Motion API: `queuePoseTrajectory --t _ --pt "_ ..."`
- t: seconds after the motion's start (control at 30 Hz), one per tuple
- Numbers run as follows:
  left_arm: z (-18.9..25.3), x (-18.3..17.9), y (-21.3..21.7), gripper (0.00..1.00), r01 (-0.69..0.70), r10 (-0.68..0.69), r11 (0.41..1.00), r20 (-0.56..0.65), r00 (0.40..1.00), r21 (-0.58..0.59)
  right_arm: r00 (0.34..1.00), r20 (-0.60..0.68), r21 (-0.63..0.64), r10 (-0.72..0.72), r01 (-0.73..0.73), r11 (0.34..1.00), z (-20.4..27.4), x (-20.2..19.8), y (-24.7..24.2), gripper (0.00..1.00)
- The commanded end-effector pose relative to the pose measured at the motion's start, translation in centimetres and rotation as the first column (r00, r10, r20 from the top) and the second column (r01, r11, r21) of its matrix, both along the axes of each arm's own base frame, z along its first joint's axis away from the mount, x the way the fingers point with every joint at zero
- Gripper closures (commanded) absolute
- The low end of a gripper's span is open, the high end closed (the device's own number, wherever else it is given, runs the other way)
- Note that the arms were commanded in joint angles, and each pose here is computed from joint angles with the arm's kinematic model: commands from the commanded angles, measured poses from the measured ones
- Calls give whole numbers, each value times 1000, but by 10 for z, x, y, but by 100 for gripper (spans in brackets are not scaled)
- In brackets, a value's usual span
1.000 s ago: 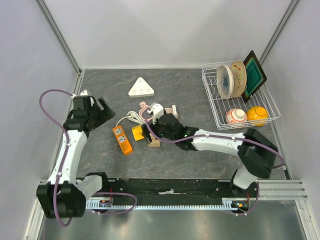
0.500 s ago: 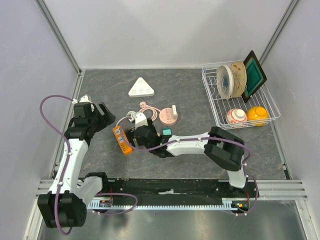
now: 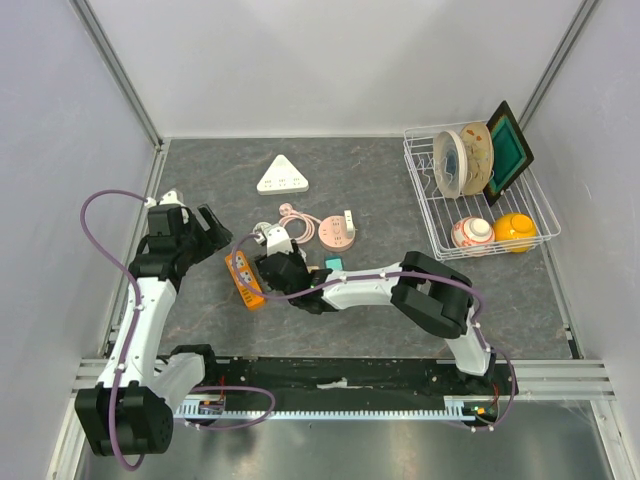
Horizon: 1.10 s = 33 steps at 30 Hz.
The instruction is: Insert the plug
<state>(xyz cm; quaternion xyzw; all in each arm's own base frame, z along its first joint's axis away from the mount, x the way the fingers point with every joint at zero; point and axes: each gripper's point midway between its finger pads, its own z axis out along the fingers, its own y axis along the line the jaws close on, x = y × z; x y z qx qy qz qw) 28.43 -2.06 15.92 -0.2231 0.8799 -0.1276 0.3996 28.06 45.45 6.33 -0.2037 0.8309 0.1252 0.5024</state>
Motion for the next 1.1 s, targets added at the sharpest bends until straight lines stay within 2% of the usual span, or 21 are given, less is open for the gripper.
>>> queuePoseTrajectory --t 0.0,0.03,0.07,0.13,0.17,0.23,0.4,0.47,0.5,0.67,0.7,0.9,1.07 --pt "10 6 0 11 32 -34 999 56 998 29 1000 17 37 -13 13 999 14 6 9 45" --pt "11 6 0 11 32 -34 999 59 998 27 1000 16 45 -5 4 999 18 5 11 51" --pt "10 5 0 11 33 -34 999 59 998 28 1000 18 53 -1 0 999 23 5 11 64" --pt "9 5 0 11 30 -32 999 59 998 29 999 22 91 24 -25 996 45 1 14 76" --pt "11 5 0 11 34 -36 999 64 997 28 999 21 105 29 -31 994 53 0 14 89" --pt "12 5 -1 11 43 -45 999 72 996 30 999 17 147 45 -47 988 83 0 10 100" --pt "14 4 -12 12 98 -98 995 96 990 3 990 -85 282 113 -85 956 135 -1 -12 100" --pt "18 4 -19 12 137 -134 990 119 984 -15 986 -126 328 112 -65 942 149 13 -30 100" --pt "19 4 -22 12 158 -154 987 130 979 -18 969 -185 341 162 -91 936 146 5 -33 100" --pt "23 1 -48 11 301 -284 951 181 941 -70 949 -280 400 147 -23 916 169 19 -78 100" --pt "24 2 -52 11 319 -299 944 193 935 -82 931 -313 409 185 -43 912 170 12 -81 100" --pt "18 -4 -80 11 399 -373 902 165 913 -167 903 -368 491 221 -13 871 188 16 -116 100" --pt "1 -9 -89 11 360 -350 917 82 933 -172 870 -386 547 306 -51 835 195 13 -136 100"
